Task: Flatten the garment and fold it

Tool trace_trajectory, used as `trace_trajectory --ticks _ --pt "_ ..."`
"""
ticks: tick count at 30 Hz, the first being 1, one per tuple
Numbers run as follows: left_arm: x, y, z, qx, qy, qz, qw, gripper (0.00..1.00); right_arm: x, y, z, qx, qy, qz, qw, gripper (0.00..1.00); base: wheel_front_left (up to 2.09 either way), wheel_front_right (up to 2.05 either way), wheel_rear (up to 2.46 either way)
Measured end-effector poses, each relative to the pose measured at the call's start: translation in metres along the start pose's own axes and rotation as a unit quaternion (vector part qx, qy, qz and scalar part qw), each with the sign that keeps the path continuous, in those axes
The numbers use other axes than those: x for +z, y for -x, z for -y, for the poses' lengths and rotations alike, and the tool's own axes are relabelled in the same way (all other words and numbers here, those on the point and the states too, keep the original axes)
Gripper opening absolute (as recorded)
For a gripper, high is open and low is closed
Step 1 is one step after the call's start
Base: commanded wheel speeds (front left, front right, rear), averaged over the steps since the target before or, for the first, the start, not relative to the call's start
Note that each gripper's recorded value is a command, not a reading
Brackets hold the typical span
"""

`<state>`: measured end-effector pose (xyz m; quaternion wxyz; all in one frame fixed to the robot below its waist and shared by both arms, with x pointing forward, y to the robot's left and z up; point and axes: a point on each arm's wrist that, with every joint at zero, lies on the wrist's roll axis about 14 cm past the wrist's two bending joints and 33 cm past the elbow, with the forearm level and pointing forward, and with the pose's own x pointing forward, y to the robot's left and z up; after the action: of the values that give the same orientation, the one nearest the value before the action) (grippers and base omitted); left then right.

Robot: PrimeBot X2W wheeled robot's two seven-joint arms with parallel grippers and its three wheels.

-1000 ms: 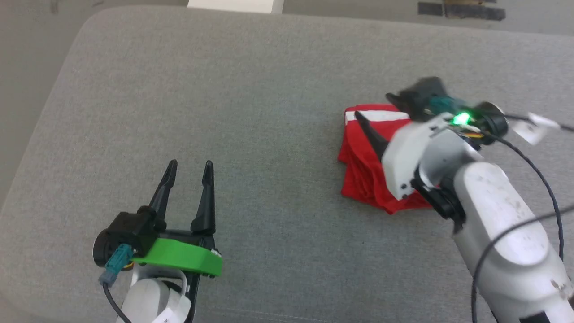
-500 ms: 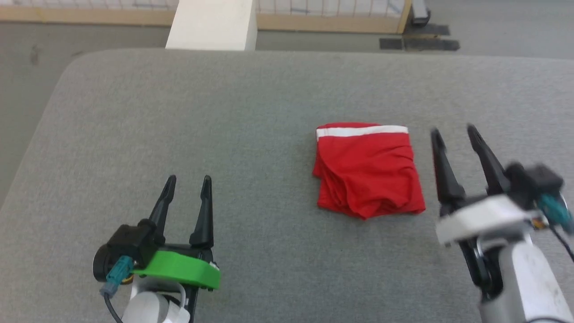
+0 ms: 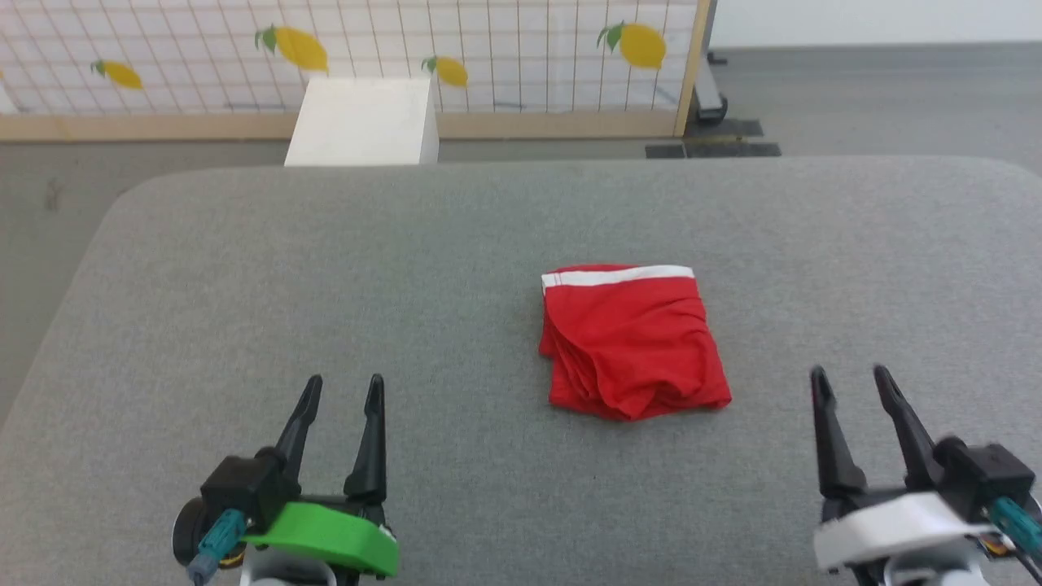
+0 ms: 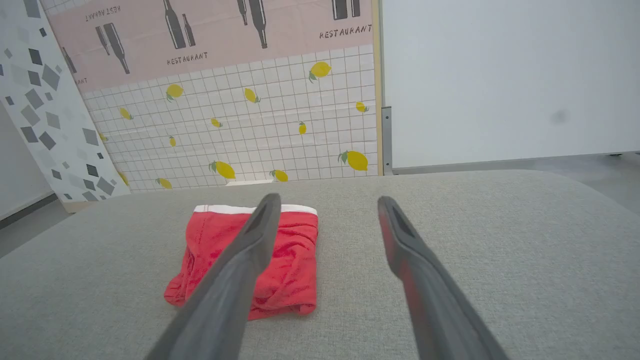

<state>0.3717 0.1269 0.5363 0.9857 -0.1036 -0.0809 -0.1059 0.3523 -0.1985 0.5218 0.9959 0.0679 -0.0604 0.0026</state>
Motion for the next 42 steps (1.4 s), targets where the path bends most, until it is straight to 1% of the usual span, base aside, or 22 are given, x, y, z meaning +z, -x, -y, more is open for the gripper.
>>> trace_trajectory --ticks 3,7,24,26,28,30,31,32,34,35,37,40,42 --pt "0.002 0.005 0.0 0.001 0.002 0.002 1.0 1.0 -0.003 0.015 0.013 -0.02 0.003 -0.004 1.0 1.0 0.0 0.0 0.0" --pt "0.001 0.009 -0.003 0.007 0.002 0.0 1.0 1.0 -0.007 0.02 0.018 -0.028 0.007 -0.011 1.0 1.0 0.0 0.0 0.0" --pt "-0.002 0.013 -0.01 0.018 0.002 -0.006 1.0 1.0 -0.009 0.016 0.016 -0.022 0.016 -0.016 0.999 1.0 0.0 0.0 0.0" --pt "-0.004 0.012 -0.01 0.019 0.003 -0.007 1.0 1.0 -0.014 0.016 0.016 -0.024 0.006 -0.029 0.999 1.0 0.0 0.0 0.0" --pt "-0.005 0.011 -0.011 0.019 0.003 -0.01 1.0 1.0 -0.021 0.012 0.018 -0.034 -0.041 -0.048 0.997 1.0 0.0 0.0 0.0" --pt "-0.008 0.01 -0.011 0.019 0.003 -0.013 1.0 1.0 -0.031 0.002 0.023 -0.054 -0.141 -0.074 0.986 1.0 0.0 0.0 0.0" --pt "-0.009 0.009 -0.011 0.019 0.003 -0.015 1.0 1.0 -0.036 -0.003 0.023 -0.056 -0.171 -0.093 0.979 1.0 0.0 0.0 0.0" --pt "-0.01 0.008 -0.011 0.018 0.004 -0.016 1.0 1.0 -0.04 -0.009 0.023 -0.059 -0.211 -0.108 0.97 1.0 0.0 0.0 0.0" --pt "-0.012 0.004 -0.01 0.016 0.005 -0.018 1.0 1.0 -0.048 -0.025 0.021 -0.057 -0.286 -0.146 0.945 1.0 0.0 0.0 0.0" --pt "-0.013 0.002 -0.01 0.015 0.005 -0.019 1.0 1.0 -0.051 -0.031 0.02 -0.055 -0.309 -0.16 0.936 1.0 0.0 0.0 0.0" --pt "-0.014 -0.003 -0.01 0.013 0.003 -0.018 1.0 1.0 -0.063 -0.044 0.02 -0.052 -0.357 -0.204 0.91 1.0 0.0 0.0 0.0" --pt "-0.016 -0.011 -0.01 0.011 0.004 -0.018 1.0 1.0 -0.087 -0.055 0.018 -0.054 -0.391 -0.275 0.877 1.0 0.0 0.0 0.0" --pt "-0.016 -0.016 -0.011 0.011 0.004 -0.017 1.0 1.0 -0.098 -0.064 0.012 -0.049 -0.4 -0.313 0.86 1.0 0.0 0.0 0.0"
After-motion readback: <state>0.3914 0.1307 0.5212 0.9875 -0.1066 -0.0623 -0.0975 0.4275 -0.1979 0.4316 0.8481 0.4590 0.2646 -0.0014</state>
